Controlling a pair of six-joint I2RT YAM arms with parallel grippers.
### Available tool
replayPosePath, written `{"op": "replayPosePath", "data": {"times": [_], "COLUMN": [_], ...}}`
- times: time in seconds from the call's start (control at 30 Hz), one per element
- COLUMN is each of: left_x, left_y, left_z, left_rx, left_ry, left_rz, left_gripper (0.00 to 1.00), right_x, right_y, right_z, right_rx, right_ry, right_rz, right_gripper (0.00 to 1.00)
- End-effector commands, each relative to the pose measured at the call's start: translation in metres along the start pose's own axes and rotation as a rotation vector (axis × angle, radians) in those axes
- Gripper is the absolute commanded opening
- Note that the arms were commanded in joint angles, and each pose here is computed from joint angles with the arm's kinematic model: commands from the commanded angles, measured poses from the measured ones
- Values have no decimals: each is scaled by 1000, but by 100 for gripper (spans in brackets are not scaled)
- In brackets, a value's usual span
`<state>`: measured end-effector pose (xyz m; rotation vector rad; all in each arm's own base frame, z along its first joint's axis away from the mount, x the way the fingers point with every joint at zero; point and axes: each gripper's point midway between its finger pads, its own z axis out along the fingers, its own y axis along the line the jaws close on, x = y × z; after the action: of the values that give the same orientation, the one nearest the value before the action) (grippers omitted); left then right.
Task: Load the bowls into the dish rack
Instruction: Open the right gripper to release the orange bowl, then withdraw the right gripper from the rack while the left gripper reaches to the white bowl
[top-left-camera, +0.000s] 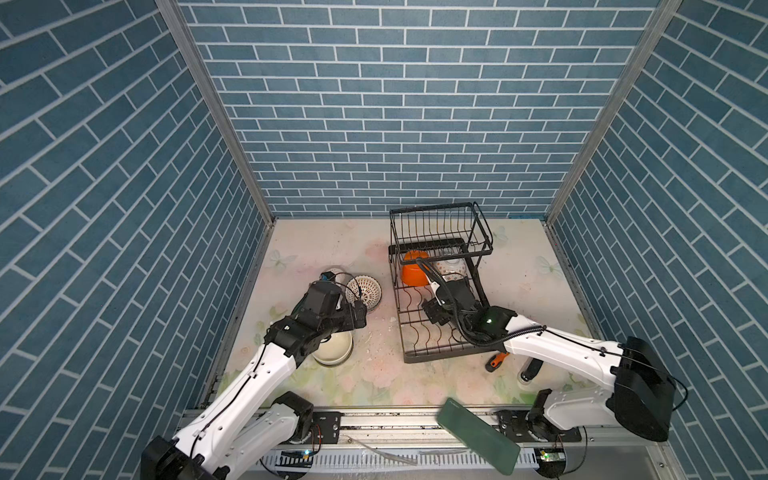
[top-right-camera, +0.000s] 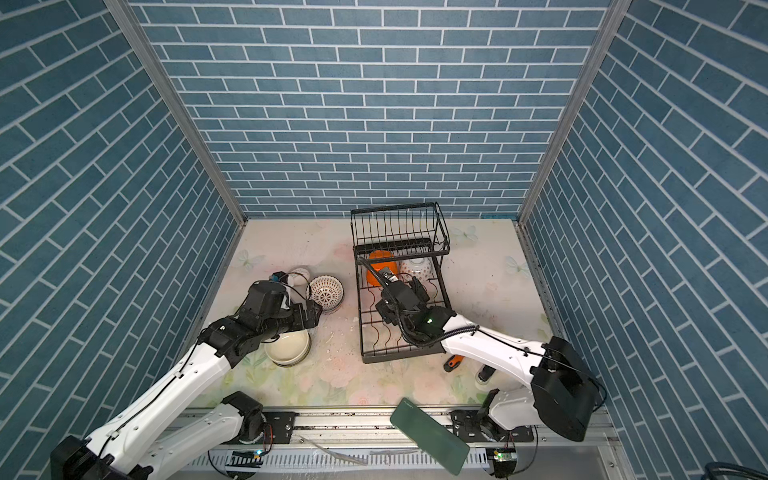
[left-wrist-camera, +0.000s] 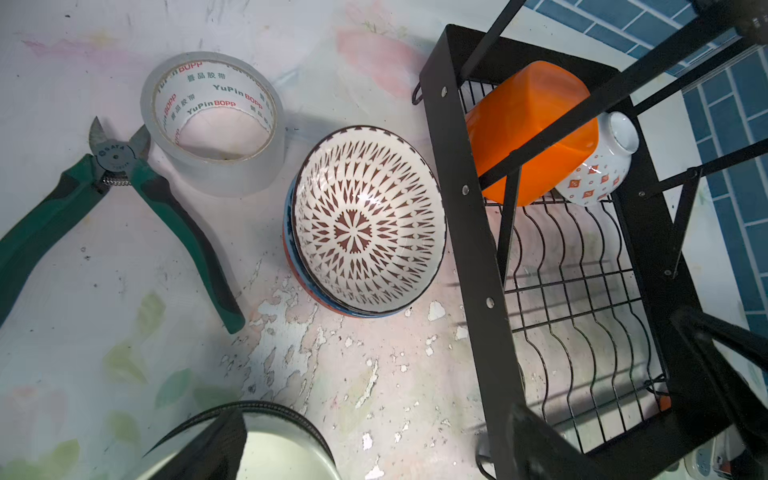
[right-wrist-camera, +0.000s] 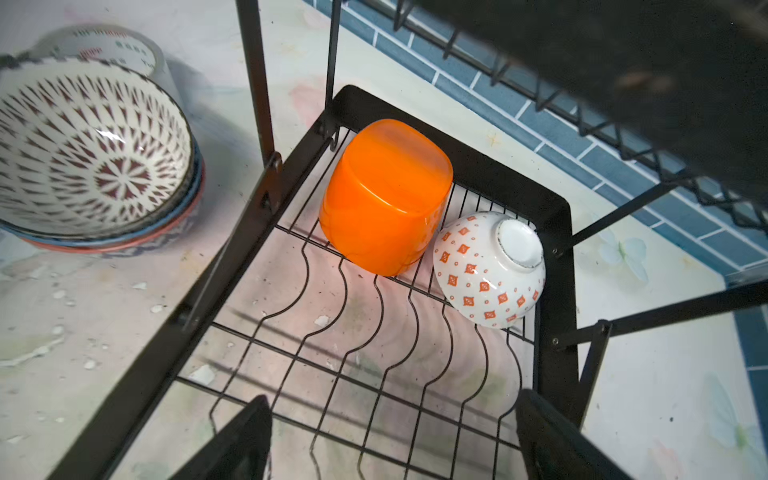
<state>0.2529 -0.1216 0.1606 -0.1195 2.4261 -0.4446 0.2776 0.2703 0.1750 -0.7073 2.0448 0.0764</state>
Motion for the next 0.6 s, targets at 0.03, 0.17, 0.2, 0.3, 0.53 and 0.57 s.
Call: {"op": "replayPosePath", "data": {"times": [0.03,0.17,0.2,0.3,0.53,0.57], "left_x": [-9,-11,-12,-12,-4,-2], "left_y": [6,9,10,14,38,43], "left_z": [-7,-6,-5,-3,-15,-18], "left_rx": [-53,-86,-94,-129,-299,-327], "left_ry": [-5,13,18,42,135,146], "left_rz": [16,16,16,18,33,33], "left_gripper": [100,100,100,100,99,99], "right_x": [14,7,6,2,8,10], "right_y": [5,9,9,13,17,18], "right_z": [-16,-26,-27,-31,-31,-31], "right_rx": [-64,-109,-116,-143,-164,-164], "right_ry": [52,56,59,61,96,102], "right_rz": [146,210,224,252,255,252], "right_gripper": [91,90,90,89,87,86]}}
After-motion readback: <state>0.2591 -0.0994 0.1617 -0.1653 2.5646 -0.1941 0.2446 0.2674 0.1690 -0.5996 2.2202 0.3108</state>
